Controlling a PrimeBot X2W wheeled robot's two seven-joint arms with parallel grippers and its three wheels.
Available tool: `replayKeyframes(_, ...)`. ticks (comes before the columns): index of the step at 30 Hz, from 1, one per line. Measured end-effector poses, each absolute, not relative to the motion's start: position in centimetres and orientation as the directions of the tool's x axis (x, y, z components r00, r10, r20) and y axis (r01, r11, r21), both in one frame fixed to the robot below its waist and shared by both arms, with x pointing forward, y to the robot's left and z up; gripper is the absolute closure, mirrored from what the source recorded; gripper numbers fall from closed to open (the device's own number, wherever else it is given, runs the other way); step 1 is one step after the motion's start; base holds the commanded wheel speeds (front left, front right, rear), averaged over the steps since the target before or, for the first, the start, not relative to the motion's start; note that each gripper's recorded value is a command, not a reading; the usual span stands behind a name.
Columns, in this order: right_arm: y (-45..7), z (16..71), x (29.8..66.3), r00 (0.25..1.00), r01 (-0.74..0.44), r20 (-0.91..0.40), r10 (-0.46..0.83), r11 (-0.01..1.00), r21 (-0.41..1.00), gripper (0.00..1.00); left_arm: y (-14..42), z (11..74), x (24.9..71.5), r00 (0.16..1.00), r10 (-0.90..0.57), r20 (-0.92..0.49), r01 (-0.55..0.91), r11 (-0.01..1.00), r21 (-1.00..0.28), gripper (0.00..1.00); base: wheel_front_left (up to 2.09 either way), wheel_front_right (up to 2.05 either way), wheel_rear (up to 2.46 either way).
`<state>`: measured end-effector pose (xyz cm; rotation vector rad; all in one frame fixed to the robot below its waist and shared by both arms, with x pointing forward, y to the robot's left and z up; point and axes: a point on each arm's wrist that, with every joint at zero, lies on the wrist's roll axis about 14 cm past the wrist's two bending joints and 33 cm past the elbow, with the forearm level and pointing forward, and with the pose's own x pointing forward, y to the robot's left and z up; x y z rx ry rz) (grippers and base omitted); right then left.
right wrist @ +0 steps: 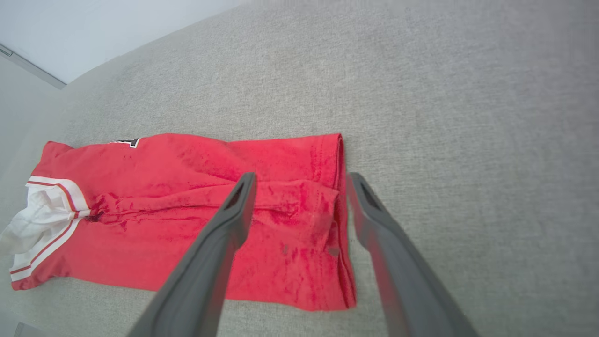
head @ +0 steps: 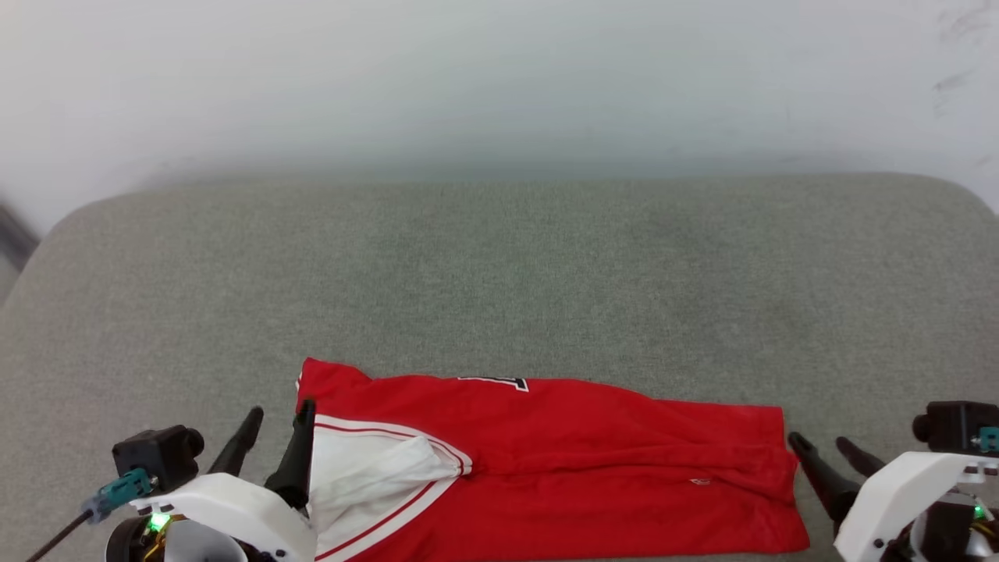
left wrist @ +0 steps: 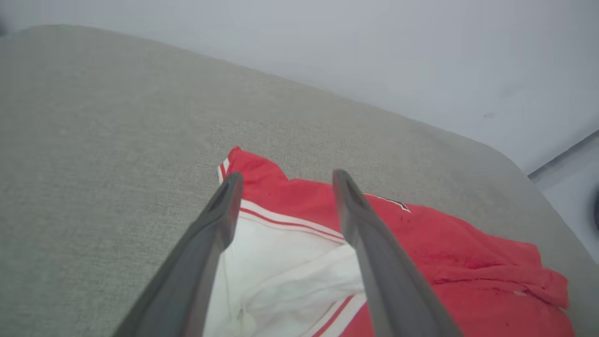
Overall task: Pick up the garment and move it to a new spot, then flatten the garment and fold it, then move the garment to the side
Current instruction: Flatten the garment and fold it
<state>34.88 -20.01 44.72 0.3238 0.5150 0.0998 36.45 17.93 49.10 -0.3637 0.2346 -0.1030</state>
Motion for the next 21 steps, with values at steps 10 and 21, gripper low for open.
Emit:
replayKeyframes(10, -25.5, 46.0, 34.3, 0.829, 0.067, -0.556, 0.061, 0.976, 0.207, 0.0, 19.0, 55.3, 36.3, 0.996, -0.02, 0.09, 0.037, 0.981, -0.19, 0.0, 0.0, 0.0, 0.0)
replayKeyframes(21, -21.7, 41.3, 35.3, 0.672, 0.027, -0.721, 0.17, 0.967, 0.254, 0.0, 19.1, 56.5, 36.2, 0.991, -0.01, 0.135, 0.028, 0.991, -0.131, 0.0, 0.0, 0.0, 0.0)
